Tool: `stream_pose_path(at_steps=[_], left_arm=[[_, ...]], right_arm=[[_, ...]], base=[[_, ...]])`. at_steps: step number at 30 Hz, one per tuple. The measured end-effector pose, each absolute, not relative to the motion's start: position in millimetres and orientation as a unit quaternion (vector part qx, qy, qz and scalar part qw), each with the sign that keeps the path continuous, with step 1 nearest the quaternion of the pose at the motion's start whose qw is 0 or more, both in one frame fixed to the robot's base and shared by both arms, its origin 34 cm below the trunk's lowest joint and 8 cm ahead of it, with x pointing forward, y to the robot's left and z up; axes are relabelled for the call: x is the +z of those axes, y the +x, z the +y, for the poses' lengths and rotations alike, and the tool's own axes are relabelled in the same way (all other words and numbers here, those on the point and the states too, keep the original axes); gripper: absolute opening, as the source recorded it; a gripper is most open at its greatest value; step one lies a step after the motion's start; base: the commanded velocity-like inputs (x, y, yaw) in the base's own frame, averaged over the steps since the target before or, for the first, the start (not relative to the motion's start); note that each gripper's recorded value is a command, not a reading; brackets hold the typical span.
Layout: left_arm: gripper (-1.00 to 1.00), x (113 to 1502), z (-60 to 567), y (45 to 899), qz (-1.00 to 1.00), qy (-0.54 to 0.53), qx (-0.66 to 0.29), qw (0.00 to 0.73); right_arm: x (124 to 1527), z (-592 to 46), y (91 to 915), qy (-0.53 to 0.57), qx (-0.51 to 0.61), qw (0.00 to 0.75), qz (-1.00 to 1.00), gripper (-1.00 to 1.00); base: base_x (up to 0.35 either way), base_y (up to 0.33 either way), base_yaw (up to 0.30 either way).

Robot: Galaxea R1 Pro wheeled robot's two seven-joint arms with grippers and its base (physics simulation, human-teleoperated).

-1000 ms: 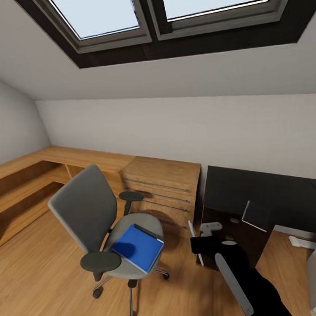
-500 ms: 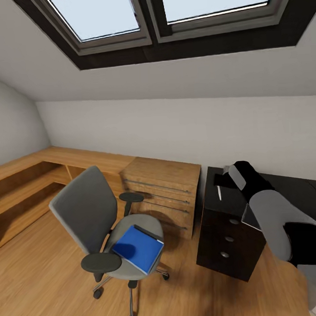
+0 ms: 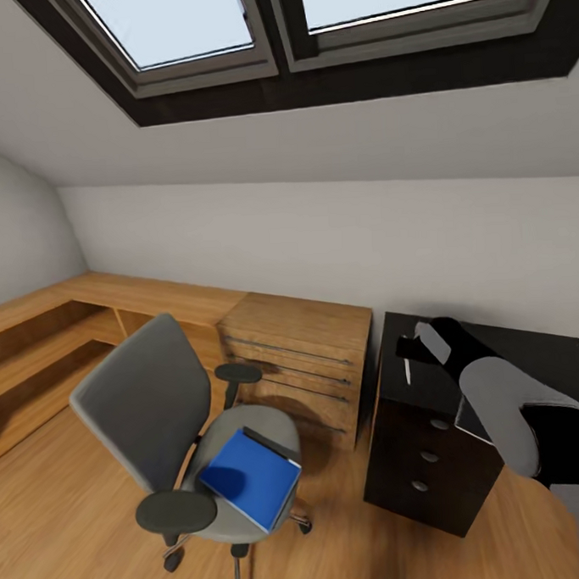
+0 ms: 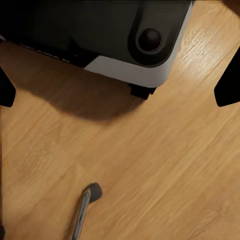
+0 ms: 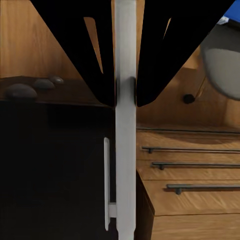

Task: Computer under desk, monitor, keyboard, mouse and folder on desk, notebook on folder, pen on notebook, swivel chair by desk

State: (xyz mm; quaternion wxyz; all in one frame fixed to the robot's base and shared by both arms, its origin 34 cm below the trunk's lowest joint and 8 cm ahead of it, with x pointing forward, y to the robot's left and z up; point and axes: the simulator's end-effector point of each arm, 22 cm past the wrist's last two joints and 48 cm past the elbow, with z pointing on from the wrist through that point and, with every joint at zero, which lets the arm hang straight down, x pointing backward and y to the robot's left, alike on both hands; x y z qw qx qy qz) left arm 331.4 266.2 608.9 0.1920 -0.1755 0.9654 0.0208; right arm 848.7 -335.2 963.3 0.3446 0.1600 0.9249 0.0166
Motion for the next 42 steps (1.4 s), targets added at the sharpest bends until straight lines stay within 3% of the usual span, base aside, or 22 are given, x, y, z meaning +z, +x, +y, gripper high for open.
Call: stream_pose_path(at_steps=[10,16,42], left_arm=[[1.0,606.5,257.2,327.5,0.968,-0.163,0.016,0.189],[1.0,617.3,263.3,349.2,0.952,-0.175,0.021,0.251],[1.0,604.9,235.6,326.4,0.964,-0.131,0.011,0.233]], right_arm=[[924.1,-384.6,836.1,0.19,-0.026,0.4,0.896,-1.0],[920.5,-388.1,833.5,0.191,-0.03,0.402,0.895,-1.0],[910.4,-422.5,822.8,0.209,-0.051,0.404,0.889,-1.0]], base=[[0.074,0.0,0.0],[0.17,0.0,0.0],[0.045,0.0,0.0]])
